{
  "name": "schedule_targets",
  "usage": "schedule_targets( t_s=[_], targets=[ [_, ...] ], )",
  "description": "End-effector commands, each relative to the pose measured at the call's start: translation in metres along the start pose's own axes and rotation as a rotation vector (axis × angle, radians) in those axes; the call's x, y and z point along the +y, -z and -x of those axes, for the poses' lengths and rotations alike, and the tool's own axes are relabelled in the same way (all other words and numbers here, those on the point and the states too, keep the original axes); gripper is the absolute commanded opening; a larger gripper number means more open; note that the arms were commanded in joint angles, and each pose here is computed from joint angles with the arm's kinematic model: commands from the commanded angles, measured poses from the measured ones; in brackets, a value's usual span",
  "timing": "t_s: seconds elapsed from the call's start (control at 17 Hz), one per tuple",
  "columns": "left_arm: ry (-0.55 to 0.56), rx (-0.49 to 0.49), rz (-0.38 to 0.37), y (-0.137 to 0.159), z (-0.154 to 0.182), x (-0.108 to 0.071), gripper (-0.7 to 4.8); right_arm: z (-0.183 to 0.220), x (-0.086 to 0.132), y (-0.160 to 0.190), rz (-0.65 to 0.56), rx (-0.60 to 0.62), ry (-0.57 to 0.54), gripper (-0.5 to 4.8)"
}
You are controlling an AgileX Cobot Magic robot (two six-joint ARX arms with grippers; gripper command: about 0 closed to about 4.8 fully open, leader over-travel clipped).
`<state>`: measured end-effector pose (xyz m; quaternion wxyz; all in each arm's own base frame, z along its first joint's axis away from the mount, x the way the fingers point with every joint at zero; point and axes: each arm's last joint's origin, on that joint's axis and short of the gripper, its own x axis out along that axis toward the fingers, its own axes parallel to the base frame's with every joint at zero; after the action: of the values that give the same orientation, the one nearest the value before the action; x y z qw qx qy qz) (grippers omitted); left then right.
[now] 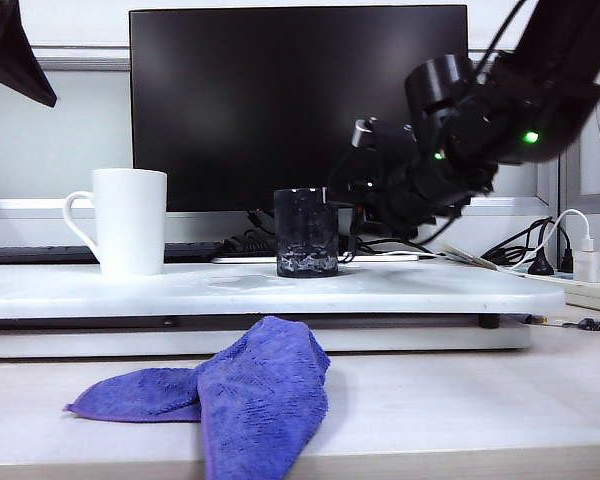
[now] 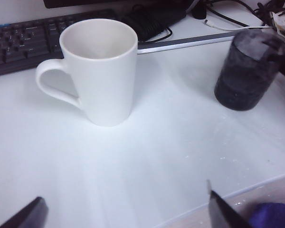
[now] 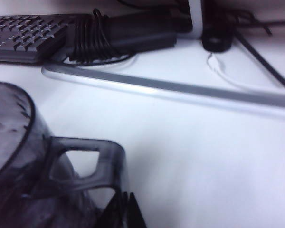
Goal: Carefully pick up the black cup and pour some water from the black cup into the white cup.
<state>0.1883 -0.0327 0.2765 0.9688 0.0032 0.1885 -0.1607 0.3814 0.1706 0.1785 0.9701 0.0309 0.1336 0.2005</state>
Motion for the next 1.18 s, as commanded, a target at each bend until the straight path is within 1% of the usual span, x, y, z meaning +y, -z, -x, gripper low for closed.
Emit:
schedule_targets(
  t_s=[0.06,0.47,0.53,0.59,0.65,0.76,0.82,0.88,1.06,1.18],
  targets=[
    [0.004,-0.013,-0.007,-0.001,0.001,0.0,4.79,-0.001,0.001,-0.012,0.009,-0.034,-0.005,-0.06],
    [0.004,-0.012,-0.007,-0.001,0.001,0.0,4.79,-0.001,0.001,-0.012,0.017,-0.029,-0.004,-0.05],
    [0.004,-0.012,-0.007,-0.001,0.001,0.0,4.79,-0.001,0.001,-0.011,0.017,-0.024,-0.003,0.28],
    [0.004,-0.012,-0.007,-0.001,0.001,0.0,4.79,-0.001,0.001,-0.011,0.017,-0.02,-0.003,1.14],
    [0.004,-0.012,-0.007,-0.001,0.001,0.0,4.79,-0.001,0.001,-0.011,0.017,-0.014,-0.002,1.85],
    [0.004,-0.012,-0.007,-0.001,0.001,0.0,4.79,-0.001,0.001,-0.009,0.017,-0.001,-0.001,2.09],
    [0.004,-0.011,-0.007,-0.001,0.001,0.0,4.79,-0.001,0.001,-0.009,0.017,0.003,0.0,2.45],
    [0.004,-0.011,-0.007,-0.001,0.001,0.0,4.79,-0.001,0.001,-0.01,0.017,0.003,0.0,2.55],
    [0.004,-0.011,-0.007,-0.001,0.001,0.0,4.79,0.001,0.001,-0.011,0.019,0.022,0.002,2.57],
    [0.004,-0.011,-0.007,-0.001,0.001,0.0,4.79,0.011,0.002,-0.018,0.072,0.085,0.01,2.57]
  ],
)
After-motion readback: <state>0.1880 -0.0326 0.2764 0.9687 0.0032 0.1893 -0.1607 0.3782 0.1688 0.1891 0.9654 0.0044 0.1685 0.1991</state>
